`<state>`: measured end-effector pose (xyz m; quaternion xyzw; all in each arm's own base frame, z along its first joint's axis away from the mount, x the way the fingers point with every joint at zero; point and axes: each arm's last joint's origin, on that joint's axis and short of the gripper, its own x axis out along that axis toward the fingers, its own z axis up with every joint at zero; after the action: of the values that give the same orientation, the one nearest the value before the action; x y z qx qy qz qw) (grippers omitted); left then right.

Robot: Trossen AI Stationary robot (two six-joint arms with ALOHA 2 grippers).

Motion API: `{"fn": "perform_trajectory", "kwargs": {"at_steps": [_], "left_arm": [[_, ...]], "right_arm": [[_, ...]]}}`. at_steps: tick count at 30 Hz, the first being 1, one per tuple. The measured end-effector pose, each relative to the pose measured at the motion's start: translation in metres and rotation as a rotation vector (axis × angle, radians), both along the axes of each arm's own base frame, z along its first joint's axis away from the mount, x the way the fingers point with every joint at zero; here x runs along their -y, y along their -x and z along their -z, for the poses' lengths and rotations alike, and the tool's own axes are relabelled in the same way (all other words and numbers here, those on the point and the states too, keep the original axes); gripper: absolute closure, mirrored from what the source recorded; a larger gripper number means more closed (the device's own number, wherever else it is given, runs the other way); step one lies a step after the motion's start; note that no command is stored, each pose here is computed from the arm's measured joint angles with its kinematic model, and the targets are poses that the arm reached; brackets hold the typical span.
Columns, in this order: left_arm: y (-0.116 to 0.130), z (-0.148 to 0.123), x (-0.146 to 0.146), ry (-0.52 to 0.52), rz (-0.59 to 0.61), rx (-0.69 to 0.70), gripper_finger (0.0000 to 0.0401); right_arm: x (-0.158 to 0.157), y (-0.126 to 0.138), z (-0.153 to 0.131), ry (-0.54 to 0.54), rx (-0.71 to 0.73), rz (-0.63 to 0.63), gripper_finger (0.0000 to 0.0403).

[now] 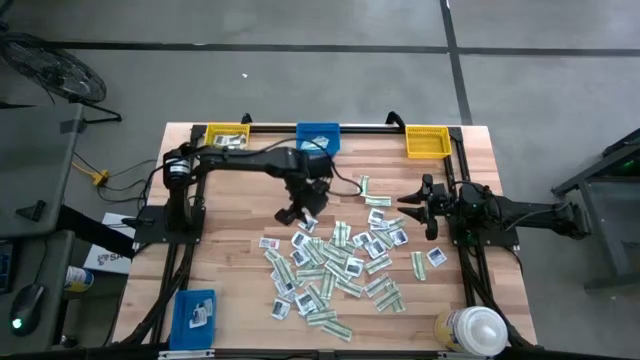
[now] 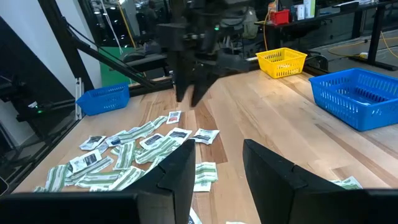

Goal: Pick & Place First Aid Supplies
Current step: Put the gray towelette pack into the left yellow bin

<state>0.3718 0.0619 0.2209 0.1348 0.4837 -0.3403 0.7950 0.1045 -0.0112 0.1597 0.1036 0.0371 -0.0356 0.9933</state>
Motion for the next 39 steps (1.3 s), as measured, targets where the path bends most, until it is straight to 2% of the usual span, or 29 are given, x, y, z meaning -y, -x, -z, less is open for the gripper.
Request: {"fn": "perform_trajectory", "kwargs": {"at_steps": [4, 9, 15, 17, 23, 29, 34, 39], "left_arm": [[-0.002, 0.003, 0.009, -0.016, -0.075, -0.036, 0.0249], [0.003, 0.03, 0.014, -0.09, -0.205, -0.105, 0.0249], [0.005, 0.043, 0.007, -0.317, -0.488, -0.131, 0.0249], [0.005, 0.043, 0.005, -0.331, -0.546, -0.141, 0.0249], [0.004, 0.043, 0.01, -0.214, -0.502, -0.144, 0.0249], [0.004, 0.043, 0.009, -0.22, -0.505, -0.139, 0.0249], [0.008, 0.053, 0.01, -0.224, -0.5, -0.134, 0.0249], [0.011, 0.06, 0.009, -0.274, -0.514, -0.132, 0.0249]], "right_arm": [[0.0, 0.0, 0.0, 0.0, 0.0, 0.0, 0.0274], [0.0, 0.0, 0.0, 0.0, 0.0, 0.0, 0.0274], [0.0, 0.0, 0.0, 0.0, 0.0, 0.0, 0.0274], [0.0, 0.0, 0.0, 0.0, 0.0, 0.0, 0.0274], [0.0, 0.0, 0.0, 0.0, 0.0, 0.0, 0.0274], [0.0, 0.0, 0.0, 0.0, 0.0, 0.0, 0.0274], [0.0, 0.0, 0.0, 0.0, 0.0, 0.0, 0.0274], [0.0, 0.0, 0.0, 0.0, 0.0, 0.0, 0.0274]]}}
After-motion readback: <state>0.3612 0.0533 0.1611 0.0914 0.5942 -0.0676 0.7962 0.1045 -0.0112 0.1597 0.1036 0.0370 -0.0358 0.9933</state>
